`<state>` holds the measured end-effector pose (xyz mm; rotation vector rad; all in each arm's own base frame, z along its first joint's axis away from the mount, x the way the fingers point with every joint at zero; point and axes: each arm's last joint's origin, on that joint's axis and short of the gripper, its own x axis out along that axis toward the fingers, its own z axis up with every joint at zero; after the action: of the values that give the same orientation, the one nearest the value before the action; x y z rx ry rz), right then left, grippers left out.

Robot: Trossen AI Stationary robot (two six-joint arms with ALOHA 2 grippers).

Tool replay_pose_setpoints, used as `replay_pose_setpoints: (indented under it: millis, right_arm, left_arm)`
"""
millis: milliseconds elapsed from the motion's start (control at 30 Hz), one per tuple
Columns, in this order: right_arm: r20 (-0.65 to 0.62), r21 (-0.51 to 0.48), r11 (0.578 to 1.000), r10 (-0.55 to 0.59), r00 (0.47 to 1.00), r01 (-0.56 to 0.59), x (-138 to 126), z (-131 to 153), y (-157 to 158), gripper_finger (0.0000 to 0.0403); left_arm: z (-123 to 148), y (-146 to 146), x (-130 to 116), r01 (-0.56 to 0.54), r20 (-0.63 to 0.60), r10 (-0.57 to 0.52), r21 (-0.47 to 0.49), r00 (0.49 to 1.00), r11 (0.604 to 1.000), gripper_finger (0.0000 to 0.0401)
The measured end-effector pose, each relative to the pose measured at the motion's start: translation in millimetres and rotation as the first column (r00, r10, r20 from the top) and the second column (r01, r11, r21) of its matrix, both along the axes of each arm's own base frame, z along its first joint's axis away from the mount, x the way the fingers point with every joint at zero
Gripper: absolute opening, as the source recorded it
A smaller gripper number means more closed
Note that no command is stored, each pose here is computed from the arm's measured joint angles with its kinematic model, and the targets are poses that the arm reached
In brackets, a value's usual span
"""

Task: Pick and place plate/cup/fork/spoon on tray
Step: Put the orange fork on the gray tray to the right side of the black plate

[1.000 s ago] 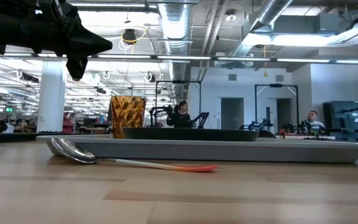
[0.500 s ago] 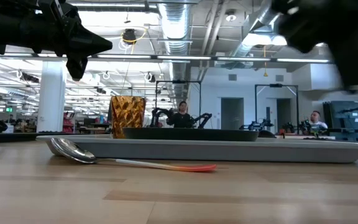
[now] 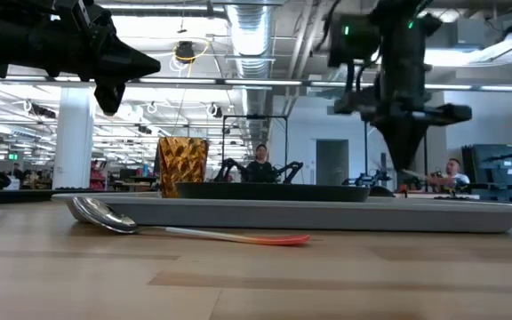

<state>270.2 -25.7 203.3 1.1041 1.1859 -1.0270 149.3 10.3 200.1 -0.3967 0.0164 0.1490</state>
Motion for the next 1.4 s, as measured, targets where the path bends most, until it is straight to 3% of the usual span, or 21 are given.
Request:
replay_pose_setpoints:
  millis: [200,500,900,1400]
  right_arm:
    - [0.03,0.034,0.999,-0.031,0.999,0.03,8,-14,-26,0.0007]
    - [-0.007,0.096,0.993,-0.062,0.998,0.063,18,-37,-26,0.0007]
    - [-0.017,0.104,0.984,-0.146,0.989,0.147,21,-46,-37,0.0007]
    - [0.029,0.104,0.984,-0.145,0.989,0.142,26,-47,-38,0.0014]
  left_arm:
    - [0,0,0,-0.003,0.0,0.003,0.002,1.0,1.0,0.0]
    - [0,1,0,-0.041,0.002,0.041,0.004,0.999,0.999,0.0]
    - [0,1,0,-0.046,0.002,0.046,0.004,0.999,0.999,0.0]
    - [0,2,0,-0.053,0.0,0.053,0.011,0.999,0.999,0.0]
